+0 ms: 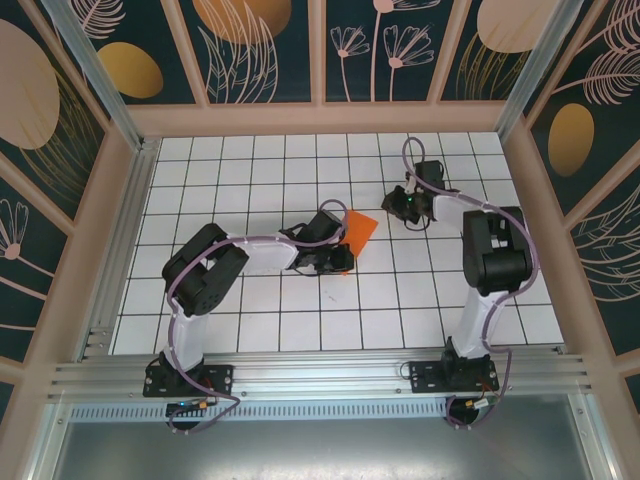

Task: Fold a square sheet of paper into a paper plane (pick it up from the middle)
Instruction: First fold in half a square sheet of paper at the center of the table.

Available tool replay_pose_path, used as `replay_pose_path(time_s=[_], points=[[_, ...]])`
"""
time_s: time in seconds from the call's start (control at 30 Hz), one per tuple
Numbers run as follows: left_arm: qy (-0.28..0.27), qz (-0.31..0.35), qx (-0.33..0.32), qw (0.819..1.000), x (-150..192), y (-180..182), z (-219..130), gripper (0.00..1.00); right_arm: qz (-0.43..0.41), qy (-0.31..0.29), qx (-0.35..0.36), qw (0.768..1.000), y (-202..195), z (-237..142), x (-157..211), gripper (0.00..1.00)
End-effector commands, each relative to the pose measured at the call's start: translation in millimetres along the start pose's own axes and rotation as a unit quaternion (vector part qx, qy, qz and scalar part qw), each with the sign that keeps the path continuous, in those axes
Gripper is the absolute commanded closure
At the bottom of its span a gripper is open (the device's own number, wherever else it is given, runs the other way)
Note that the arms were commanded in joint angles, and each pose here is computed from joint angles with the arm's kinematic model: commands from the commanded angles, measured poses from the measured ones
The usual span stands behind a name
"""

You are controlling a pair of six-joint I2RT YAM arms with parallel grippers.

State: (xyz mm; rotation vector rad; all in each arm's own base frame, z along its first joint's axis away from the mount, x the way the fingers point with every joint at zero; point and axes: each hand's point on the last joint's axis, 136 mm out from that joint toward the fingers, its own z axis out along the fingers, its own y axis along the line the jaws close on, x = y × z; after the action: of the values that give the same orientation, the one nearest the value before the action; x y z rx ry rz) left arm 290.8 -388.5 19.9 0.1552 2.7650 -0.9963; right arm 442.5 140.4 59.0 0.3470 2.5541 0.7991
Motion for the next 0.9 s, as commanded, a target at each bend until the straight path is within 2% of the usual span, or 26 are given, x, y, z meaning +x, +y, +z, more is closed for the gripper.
replay_pose_path(time_s=[0.0,0.1,0.2,0.33,0.5,0.63,0.7,0.87], points=[[-0.032,0.010,0.033,0.999,-25.5,-34.7,-34.8,0.79,-0.029,0.009,0.021,0.999,13.8,-16.5,31.4,0.76],[-0.067,-0.005,0.038,0.997,-43.6,-32.9,-56.8,0.71,-0.039,0.033,0.030,0.998,20.3,-14.3,60.9,0.71],[-0.093,-0.037,0.016,0.995,-51.7,-2.3,-72.4,0.66,-0.046,0.050,0.041,0.997,28.1,-6.7,79.8,0.70],[-0.114,-0.069,-0.009,0.991,-54.9,33.6,-87.3,0.59,-0.054,0.061,0.072,0.994,26.5,10.8,87.6,0.69],[-0.118,-0.093,-0.028,0.988,-45.6,57.8,-92.9,0.50,-0.081,0.072,0.116,0.987,19.0,30.5,90.7,0.65],[-0.113,-0.111,-0.032,0.987,-35.7,72.5,-90.0,0.46,-0.101,0.090,0.112,0.984,20.8,39.0,100.3,0.65],[-0.122,-0.113,-0.023,0.986,-35.9,69.2,-97.7,0.45,-0.116,0.103,0.102,0.983,23.8,41.6,107.1,0.66],[-0.104,-0.127,-0.007,0.986,-21.7,70.9,-94.6,0.43,-0.156,0.142,0.060,0.976,38.1,44.2,129.2,0.66]])
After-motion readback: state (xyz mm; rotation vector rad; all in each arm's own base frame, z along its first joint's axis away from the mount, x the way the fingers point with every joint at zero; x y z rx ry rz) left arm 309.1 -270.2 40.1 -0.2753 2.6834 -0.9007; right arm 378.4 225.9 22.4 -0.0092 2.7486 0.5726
